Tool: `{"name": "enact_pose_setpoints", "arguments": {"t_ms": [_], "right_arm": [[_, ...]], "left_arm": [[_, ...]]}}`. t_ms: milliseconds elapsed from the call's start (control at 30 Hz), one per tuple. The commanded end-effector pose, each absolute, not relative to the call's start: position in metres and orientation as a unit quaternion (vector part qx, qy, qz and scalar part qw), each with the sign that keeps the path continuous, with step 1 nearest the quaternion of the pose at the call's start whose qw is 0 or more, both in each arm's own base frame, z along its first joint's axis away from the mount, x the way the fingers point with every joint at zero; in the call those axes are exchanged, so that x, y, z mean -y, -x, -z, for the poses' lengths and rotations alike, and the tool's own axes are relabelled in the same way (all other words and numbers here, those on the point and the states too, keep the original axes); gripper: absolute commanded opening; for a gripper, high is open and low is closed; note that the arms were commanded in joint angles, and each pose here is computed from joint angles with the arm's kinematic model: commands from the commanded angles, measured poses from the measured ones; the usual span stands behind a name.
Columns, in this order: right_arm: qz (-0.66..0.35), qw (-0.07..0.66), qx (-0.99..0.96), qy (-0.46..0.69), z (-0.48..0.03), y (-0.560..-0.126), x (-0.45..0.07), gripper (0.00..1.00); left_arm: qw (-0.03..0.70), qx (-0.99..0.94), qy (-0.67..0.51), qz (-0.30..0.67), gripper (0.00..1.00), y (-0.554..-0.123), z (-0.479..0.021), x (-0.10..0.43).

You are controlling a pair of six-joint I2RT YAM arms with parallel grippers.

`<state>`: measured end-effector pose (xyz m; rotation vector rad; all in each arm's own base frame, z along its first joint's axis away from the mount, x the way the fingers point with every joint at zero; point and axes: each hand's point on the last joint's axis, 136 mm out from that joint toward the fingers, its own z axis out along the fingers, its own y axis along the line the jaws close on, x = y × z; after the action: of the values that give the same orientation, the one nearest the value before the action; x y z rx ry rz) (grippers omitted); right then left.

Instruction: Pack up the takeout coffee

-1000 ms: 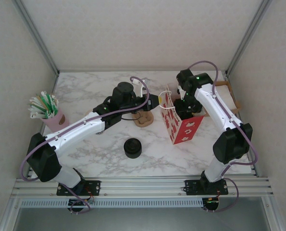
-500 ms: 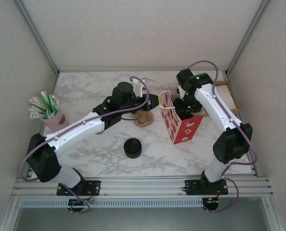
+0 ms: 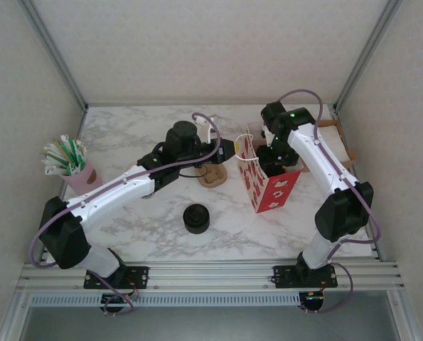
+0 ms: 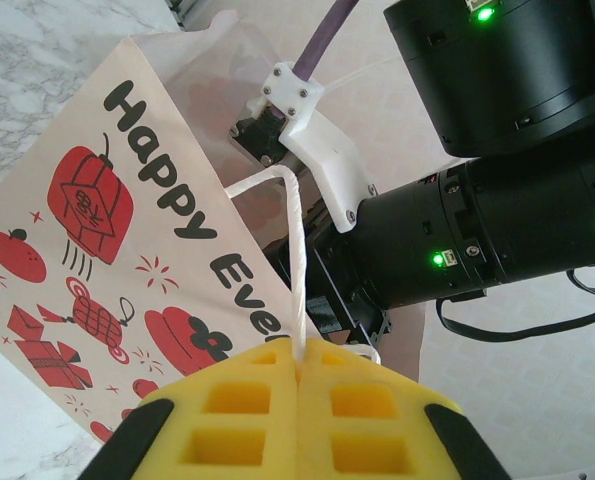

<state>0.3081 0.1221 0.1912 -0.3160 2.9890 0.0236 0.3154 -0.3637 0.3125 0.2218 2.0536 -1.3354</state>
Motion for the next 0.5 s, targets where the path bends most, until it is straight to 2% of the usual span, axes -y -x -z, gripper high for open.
{"name": "enact_pose_setpoints", "arguments": {"t_ms": [0,467], "right_arm": [[-0.012,0.064,-0.992,0.106,-0.1912,-0.3071,-0.1219,0.67],[-0.010,0.057,-0.993,0.105,-0.1930,-0.3032,-0.1203,0.67]], "left_arm": [[0.349,-0.777,-0.093,0.516,0.02,-0.3093,-0.3259,0.3617],[0.349,-0.777,-0.092,0.517,0.02,-0.3084,-0.3269,0.3614]]}}
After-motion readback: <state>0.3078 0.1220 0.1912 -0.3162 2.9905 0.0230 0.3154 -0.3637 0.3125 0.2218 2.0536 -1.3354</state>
